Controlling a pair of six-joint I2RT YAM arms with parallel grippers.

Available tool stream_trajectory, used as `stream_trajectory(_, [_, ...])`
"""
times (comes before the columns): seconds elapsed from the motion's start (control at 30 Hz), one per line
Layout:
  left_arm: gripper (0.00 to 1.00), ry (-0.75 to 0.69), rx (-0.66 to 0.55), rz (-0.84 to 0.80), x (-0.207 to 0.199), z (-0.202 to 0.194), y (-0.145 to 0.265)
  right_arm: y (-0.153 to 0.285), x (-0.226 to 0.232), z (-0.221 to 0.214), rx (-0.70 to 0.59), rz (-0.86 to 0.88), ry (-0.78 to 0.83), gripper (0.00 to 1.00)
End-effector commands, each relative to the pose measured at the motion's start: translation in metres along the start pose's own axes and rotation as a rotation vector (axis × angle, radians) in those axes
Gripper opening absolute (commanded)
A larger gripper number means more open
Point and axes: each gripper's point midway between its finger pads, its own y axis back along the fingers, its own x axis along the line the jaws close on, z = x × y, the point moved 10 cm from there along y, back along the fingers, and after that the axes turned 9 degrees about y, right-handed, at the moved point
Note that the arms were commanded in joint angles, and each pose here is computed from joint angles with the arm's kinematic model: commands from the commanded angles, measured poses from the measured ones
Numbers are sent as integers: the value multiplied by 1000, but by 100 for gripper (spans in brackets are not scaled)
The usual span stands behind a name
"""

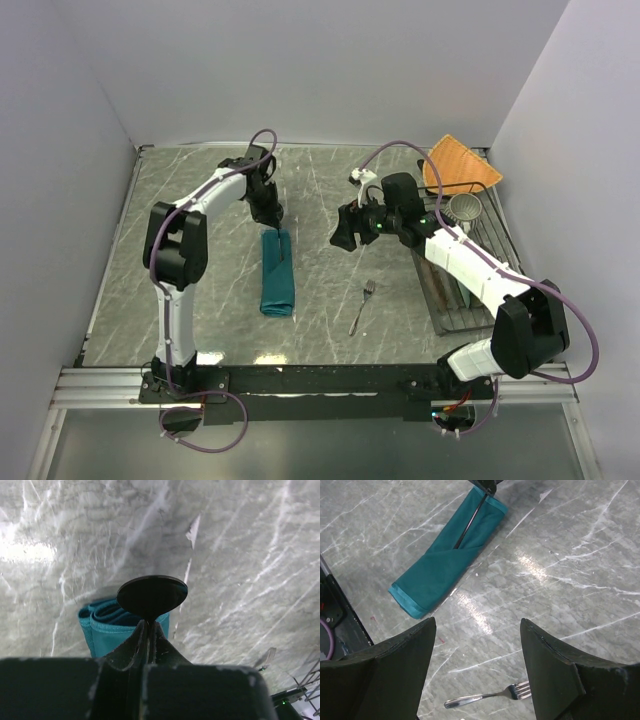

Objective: Fold the napkin into a case and place the utensils inside
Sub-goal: Insert the spoon into the folded napkin.

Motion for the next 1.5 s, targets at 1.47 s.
stream_trajectory(1.47, [2, -18, 76, -3, 2, -69, 9, 4, 7, -15, -7, 15, 13, 78])
